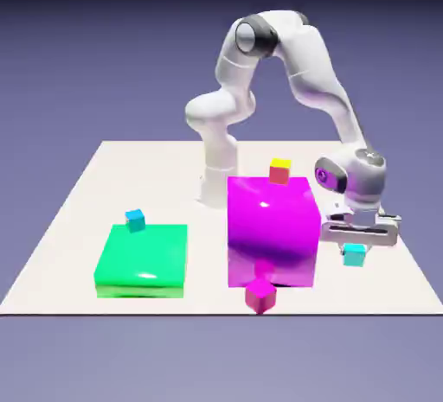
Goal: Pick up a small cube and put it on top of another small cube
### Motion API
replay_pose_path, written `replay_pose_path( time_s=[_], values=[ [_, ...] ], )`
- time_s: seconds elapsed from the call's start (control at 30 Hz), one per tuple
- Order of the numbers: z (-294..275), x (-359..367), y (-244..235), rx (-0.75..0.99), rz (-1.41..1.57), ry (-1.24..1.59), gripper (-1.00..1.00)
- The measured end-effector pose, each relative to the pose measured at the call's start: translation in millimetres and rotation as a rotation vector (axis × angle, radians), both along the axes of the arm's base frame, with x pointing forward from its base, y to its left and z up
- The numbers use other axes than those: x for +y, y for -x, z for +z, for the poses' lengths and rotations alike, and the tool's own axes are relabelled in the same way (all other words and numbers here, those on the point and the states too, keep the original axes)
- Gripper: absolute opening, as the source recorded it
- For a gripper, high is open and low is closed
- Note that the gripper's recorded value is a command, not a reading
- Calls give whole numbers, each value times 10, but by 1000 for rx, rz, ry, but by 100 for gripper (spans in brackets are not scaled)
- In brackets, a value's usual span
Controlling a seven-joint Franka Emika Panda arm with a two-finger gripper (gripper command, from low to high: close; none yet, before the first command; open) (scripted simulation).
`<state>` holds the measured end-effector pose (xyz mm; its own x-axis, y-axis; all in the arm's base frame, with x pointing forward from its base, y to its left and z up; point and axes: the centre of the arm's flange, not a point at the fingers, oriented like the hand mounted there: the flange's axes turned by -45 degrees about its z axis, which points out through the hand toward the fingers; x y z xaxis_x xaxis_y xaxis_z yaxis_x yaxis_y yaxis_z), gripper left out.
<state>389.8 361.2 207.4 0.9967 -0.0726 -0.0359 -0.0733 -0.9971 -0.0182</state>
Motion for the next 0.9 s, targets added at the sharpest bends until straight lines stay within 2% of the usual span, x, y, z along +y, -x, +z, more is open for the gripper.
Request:
replay_pose_path(
  time_s=[0.5, 0.9],
  values=[
    [1692, -584, 502, -17, 627, -40, -100],
    [2523, -1504, 1079, -29, 1034, -10, -100]
  ],
)
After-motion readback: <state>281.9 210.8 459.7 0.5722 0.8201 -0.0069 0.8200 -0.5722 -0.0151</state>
